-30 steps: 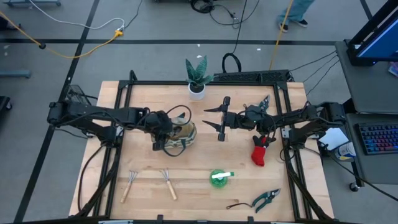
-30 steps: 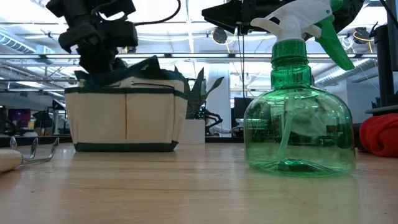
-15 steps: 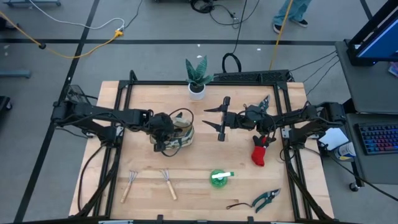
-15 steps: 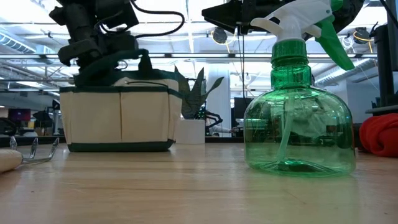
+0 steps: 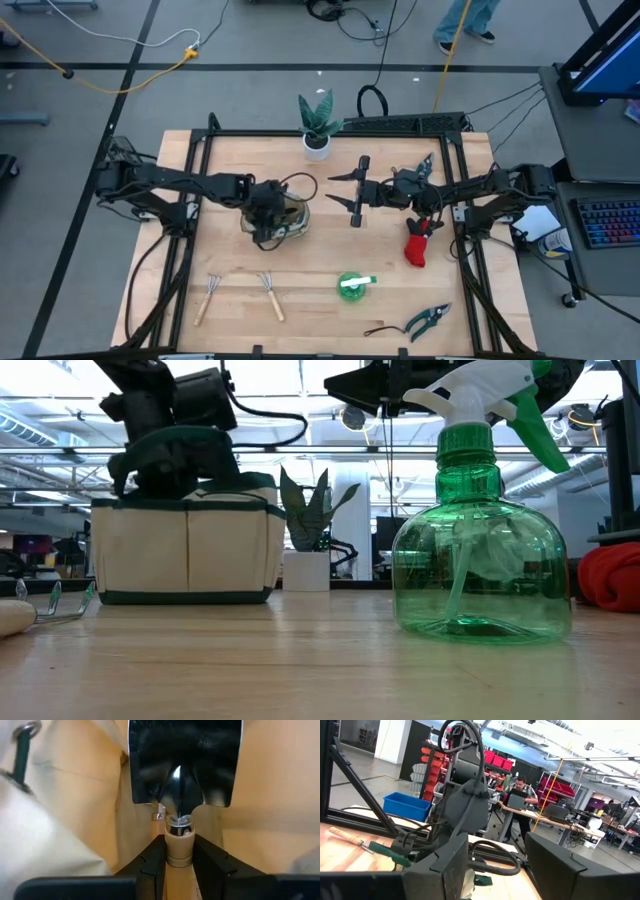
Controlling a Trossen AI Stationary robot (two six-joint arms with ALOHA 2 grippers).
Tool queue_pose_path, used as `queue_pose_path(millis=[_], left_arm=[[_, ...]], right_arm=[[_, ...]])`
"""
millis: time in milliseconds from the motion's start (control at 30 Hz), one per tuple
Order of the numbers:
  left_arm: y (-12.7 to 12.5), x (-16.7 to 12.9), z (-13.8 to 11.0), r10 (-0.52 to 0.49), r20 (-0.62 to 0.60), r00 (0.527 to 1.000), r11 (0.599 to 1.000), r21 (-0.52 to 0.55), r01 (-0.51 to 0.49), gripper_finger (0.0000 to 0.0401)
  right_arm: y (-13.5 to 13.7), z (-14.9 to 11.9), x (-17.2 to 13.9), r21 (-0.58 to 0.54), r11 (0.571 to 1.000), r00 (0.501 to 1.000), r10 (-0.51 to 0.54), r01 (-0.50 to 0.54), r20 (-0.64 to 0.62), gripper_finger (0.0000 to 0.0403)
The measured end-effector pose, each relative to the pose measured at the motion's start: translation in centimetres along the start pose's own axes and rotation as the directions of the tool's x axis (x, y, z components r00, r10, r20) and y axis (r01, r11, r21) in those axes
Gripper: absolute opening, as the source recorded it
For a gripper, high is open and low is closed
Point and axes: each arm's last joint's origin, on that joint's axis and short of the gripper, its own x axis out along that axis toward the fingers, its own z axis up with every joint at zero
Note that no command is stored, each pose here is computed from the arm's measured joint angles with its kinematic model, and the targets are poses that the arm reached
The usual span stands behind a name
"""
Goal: Pick & Place Garden tools in Gardening bag
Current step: Put the brown trowel into the white gardening bag
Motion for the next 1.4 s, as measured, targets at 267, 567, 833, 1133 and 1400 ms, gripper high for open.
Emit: queue_pose_path(millis=[267,567,833,1133,1400], left_arm=[[0.25,0.17,0.03,-0.003,-0.003,1.0,1.0,0.019,0.003,0.0085],[0.25,0.17,0.03,-0.002,-0.001,1.0,1.0,0.021,0.002,0.0086],[0.26,0.19,0.13,0.002,0.01,1.0,0.999,0.033,-0.002,0.0086],[0.27,0.2,0.26,0.003,0.023,1.0,0.999,0.042,-0.004,0.0086],[0.28,0.2,0.31,0.006,0.029,1.0,0.999,0.045,-0.008,0.014]], right_arm=[[0.02,-0.06,0.0,0.0,1.0,1.0,0.002,-0.002,-0.006,0.0194],[0.02,-0.06,0.0,-0.001,1.0,1.0,0.002,-0.002,-0.006,0.0194],[0.03,-0.06,0.0,-0.001,1.0,1.0,0.003,-0.003,-0.006,0.0194],[0.02,-0.06,0.0,-0.001,1.0,1.0,0.002,-0.002,-0.006,0.0194],[0.03,-0.06,0.0,-0.001,1.0,1.0,0.003,-0.003,-0.006,0.0194]])
